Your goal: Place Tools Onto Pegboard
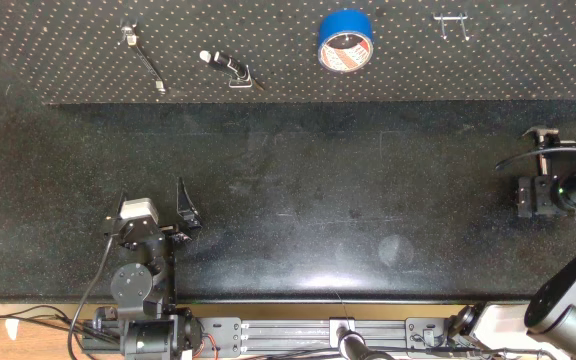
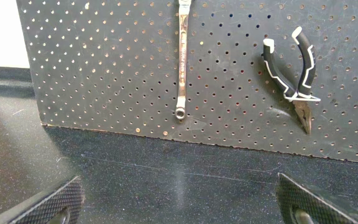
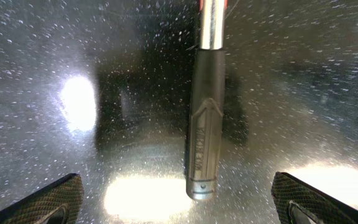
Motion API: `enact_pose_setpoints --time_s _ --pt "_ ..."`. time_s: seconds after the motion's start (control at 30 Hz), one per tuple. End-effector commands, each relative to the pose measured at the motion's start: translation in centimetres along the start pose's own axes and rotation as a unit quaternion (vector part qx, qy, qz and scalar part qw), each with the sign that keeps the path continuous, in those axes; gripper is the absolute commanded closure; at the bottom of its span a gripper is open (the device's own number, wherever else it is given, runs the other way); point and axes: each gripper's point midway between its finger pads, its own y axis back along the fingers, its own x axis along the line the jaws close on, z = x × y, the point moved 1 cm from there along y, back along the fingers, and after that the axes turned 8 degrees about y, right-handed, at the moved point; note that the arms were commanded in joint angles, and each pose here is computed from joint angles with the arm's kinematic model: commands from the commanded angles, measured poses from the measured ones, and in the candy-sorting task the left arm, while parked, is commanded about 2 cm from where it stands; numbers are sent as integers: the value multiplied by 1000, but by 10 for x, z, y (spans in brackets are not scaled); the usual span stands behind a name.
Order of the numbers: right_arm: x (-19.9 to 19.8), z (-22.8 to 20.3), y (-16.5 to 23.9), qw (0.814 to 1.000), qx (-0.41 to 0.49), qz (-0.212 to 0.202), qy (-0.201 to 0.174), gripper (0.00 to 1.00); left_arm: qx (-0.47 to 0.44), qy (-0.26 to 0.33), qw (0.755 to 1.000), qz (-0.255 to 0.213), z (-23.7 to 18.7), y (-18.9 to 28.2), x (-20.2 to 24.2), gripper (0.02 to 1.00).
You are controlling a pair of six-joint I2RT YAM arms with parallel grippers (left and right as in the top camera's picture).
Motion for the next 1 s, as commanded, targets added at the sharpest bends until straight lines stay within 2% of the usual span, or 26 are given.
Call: enact_pose_setpoints --time_s 0.03,0.13,0.2,0.33,0.37,0.53,0.57,0.63,0.67,0.8,0.83,0.87,1.0 --pt "-1 -2 -11 1000 11 9 14 16 0 -8 1000 1 -1 0 1 20" --pt "-2 -1 -12 1000 8 7 14 16 0 -8 1000 1 -1 0 1 23" --pt "-2 0 -12 1000 8 6 14 150 0 -8 1000 1 -1 0 1 23" --pt "-2 -1 -15 1000 10 9 14 529 0 -8 1000 1 -1 0 1 23" --pt "-2 -1 -15 1000 11 10 14 581 0 -8 1000 1 -1 0 1 23" --pt "0 -3 -22 1000 21 18 13 643 0 -8 1000 1 -1 0 1 23" --pt "0 -3 -22 1000 21 18 13 704 0 -8 1000 1 -1 0 1 23" --pt "0 -2 -22 1000 19 17 13 890 0 -8 1000 1 -1 0 1 23" --pt "0 -2 -22 1000 19 16 13 921 0 -8 1000 1 -1 0 1 23" --pt "0 8 -9 1000 -16 14 8 925 0 -8 1000 1 -1 0 1 25" --pt "1 13 0 999 -37 13 -22 925 0 -8 1000 1 -1 0 1 23" --pt "-1 17 11 997 -53 2 -51 925 0 -8 1000 1 -1 0 1 23" --pt "9 45 87 978 -203 -16 -43 925 0 -8 1000 1 -1 0 1 23"
